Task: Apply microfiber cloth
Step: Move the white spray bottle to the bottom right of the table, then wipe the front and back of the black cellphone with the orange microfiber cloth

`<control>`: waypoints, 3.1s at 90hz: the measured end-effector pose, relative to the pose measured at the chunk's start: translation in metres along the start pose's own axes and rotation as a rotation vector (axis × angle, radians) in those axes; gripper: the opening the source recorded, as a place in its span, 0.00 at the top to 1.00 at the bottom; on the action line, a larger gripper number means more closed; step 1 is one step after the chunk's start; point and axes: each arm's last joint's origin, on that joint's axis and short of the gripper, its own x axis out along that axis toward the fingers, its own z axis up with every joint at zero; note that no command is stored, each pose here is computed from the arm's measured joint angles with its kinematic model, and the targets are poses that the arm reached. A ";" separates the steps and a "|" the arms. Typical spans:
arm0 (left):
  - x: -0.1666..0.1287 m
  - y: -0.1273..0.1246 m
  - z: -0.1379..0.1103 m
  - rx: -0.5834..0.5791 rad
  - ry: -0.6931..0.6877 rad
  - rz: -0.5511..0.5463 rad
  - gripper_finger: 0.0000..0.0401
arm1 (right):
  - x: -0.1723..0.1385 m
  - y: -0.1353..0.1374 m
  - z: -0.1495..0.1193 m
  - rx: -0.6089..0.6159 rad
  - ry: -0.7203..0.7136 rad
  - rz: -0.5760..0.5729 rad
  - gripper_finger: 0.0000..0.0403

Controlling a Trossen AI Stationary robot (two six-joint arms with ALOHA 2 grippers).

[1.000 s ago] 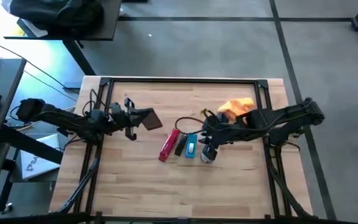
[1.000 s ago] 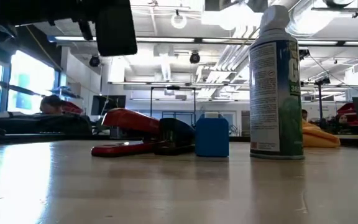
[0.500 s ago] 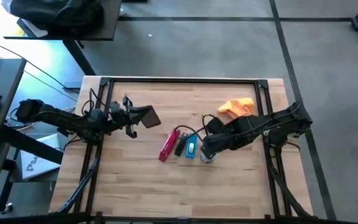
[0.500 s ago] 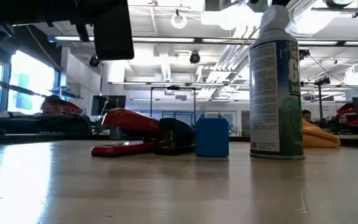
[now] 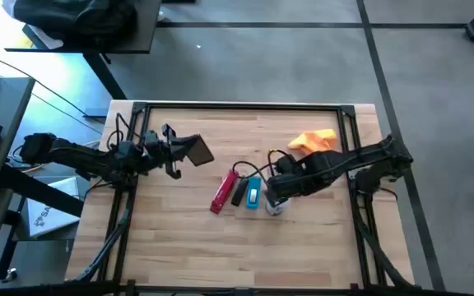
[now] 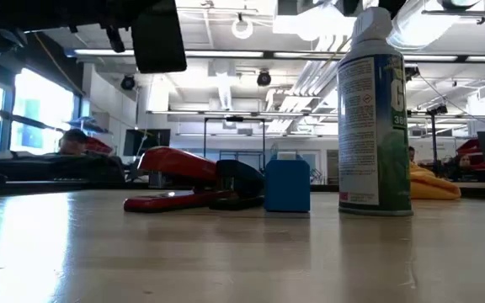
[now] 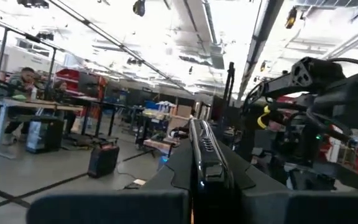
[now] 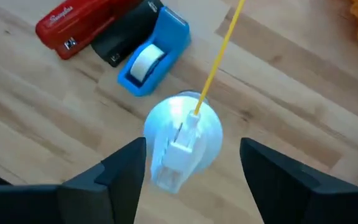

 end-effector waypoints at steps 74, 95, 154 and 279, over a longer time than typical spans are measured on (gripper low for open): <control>0.000 0.000 -0.002 -0.041 0.024 0.003 0.98 | 0.026 0.014 0.010 -0.135 0.126 -0.011 0.84; 0.000 0.000 -0.002 -0.038 0.023 0.004 0.98 | 0.018 0.003 0.007 -0.278 0.194 -0.028 0.93; -0.003 0.002 0.002 0.006 0.020 0.034 0.98 | -0.043 -0.016 -0.103 -0.711 0.380 0.175 0.93; -0.003 0.002 0.002 -0.004 0.021 0.034 0.98 | -0.034 -0.009 -0.156 -0.568 0.255 0.044 0.61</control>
